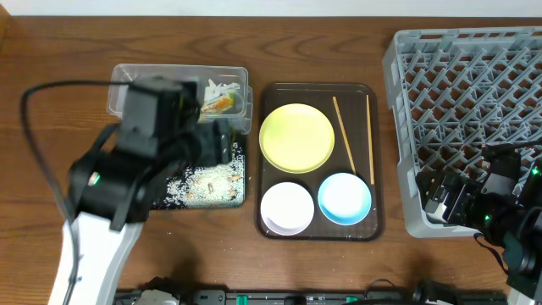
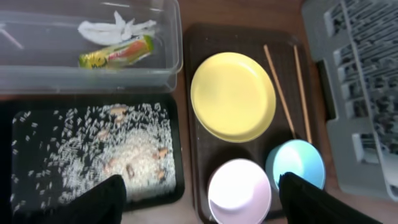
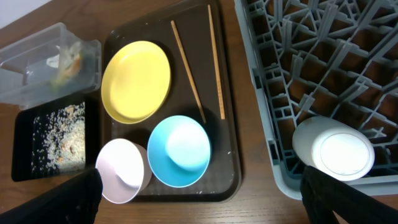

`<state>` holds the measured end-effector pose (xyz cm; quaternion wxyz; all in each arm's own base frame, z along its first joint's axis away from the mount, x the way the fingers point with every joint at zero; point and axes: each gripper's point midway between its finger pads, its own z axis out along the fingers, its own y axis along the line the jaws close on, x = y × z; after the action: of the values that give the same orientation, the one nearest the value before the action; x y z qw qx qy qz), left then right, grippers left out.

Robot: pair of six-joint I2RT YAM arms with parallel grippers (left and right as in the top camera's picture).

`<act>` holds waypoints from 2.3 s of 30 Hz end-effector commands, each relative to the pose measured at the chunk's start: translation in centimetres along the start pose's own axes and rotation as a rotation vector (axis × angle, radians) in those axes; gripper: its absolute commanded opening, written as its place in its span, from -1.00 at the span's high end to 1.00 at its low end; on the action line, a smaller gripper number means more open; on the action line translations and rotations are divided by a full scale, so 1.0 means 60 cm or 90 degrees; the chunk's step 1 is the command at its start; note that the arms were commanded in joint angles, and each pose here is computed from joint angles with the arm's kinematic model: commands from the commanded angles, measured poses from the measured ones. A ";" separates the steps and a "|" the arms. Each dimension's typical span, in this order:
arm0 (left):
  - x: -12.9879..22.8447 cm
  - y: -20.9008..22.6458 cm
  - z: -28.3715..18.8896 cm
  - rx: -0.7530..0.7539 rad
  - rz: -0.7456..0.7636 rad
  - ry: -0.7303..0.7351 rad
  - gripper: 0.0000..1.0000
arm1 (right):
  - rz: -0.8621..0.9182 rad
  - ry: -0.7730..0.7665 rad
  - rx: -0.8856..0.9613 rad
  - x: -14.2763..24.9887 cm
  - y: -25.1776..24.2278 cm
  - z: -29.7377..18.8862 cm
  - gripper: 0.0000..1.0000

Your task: Sort waste into correct bins and load items into the dishwasher rack

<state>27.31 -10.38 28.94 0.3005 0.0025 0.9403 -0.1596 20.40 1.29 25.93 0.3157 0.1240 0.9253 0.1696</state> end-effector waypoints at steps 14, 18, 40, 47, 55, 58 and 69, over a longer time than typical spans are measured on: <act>0.023 -0.004 -0.069 0.016 0.008 -0.032 -0.75 | 0.000 -0.006 0.004 -0.004 -0.002 -0.003 -0.98; 0.035 0.003 -0.073 0.005 0.010 -0.024 -0.77 | 0.000 -0.006 0.004 -0.004 -0.002 -0.003 -0.99; 0.044 0.023 -0.029 0.053 0.195 -0.376 -0.92 | 0.000 -0.006 0.004 -0.004 -0.002 -0.003 -0.99; 0.103 0.048 0.010 0.063 0.211 -0.442 -0.92 | 0.000 -0.006 0.004 -0.004 -0.002 -0.003 -0.98; 0.148 0.069 0.050 0.074 0.215 -0.495 -0.93 | 0.000 -0.006 0.004 -0.004 -0.002 -0.003 -0.98; 0.160 0.076 0.069 0.074 0.218 -0.505 -0.93 | 0.000 -0.006 0.004 -0.004 -0.002 -0.003 -0.98; 0.183 0.093 0.125 0.073 0.215 -0.503 -0.93 | 0.000 -0.006 0.004 -0.004 -0.002 -0.003 -0.99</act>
<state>23.11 -8.22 15.76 0.6598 0.1064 0.7290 -0.1481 20.40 1.28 25.93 0.3158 0.1239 0.9253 0.1696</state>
